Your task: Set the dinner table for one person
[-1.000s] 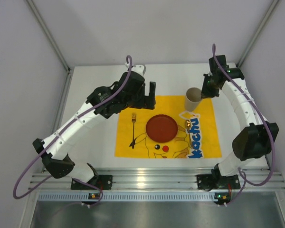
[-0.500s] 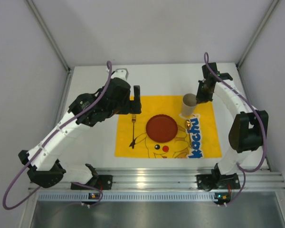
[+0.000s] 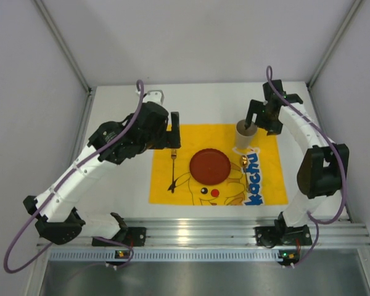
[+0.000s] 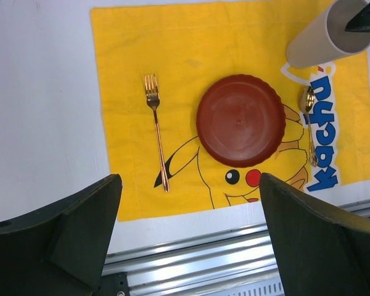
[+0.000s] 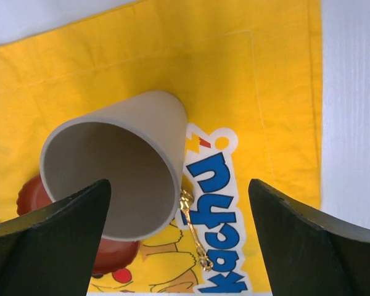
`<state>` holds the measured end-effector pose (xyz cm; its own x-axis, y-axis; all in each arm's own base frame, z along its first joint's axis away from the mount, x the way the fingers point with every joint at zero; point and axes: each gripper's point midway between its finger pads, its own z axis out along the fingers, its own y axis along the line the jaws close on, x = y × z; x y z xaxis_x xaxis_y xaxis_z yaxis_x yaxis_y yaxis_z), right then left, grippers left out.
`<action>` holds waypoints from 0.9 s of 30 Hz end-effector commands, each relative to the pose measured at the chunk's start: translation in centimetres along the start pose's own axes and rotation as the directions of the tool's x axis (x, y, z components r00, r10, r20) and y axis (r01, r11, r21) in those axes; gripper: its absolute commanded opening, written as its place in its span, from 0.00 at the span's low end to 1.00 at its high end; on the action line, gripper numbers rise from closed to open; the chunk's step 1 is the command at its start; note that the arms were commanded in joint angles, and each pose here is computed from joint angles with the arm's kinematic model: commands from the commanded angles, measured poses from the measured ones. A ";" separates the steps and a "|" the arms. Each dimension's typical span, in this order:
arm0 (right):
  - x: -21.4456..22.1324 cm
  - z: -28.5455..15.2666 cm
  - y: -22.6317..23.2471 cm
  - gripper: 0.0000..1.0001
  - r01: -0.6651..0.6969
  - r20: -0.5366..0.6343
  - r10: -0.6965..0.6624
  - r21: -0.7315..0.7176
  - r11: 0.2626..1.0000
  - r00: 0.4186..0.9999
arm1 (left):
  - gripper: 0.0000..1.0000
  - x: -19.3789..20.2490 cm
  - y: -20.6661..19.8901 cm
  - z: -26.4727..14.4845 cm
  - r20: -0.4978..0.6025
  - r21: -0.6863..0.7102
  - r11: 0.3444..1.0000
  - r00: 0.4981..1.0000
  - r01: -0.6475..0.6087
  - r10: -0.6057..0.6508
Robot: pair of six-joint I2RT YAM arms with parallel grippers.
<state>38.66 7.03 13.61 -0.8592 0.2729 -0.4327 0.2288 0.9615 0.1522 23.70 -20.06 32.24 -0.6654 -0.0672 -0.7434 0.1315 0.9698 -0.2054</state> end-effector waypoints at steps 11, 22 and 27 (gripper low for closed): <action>-1.8 -18.6 5.9 1.00 0.186 0.387 -0.008 -0.426 0.885 0.922 | 0.98 -3.0 1.9 0.7 0.111 -0.122 0.992 0.994 0.013 0.001; 9.9 -23.1 4.7 1.00 0.245 0.513 0.208 -0.678 0.693 0.833 | 0.98 -3.6 6.5 0.6 0.376 -0.216 0.970 0.926 0.115 -0.026; 12.8 -21.7 0.8 1.00 0.195 0.524 0.174 -0.575 0.795 0.833 | 0.98 -3.1 8.4 -0.7 0.630 0.000 0.971 0.754 0.240 -0.186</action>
<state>18.59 11.79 26.03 -0.5027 0.3980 -0.7674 -0.2596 0.7772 0.5732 25.33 -12.31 27.00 -0.3730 -0.1420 -0.9169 -0.0556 0.9899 -0.1307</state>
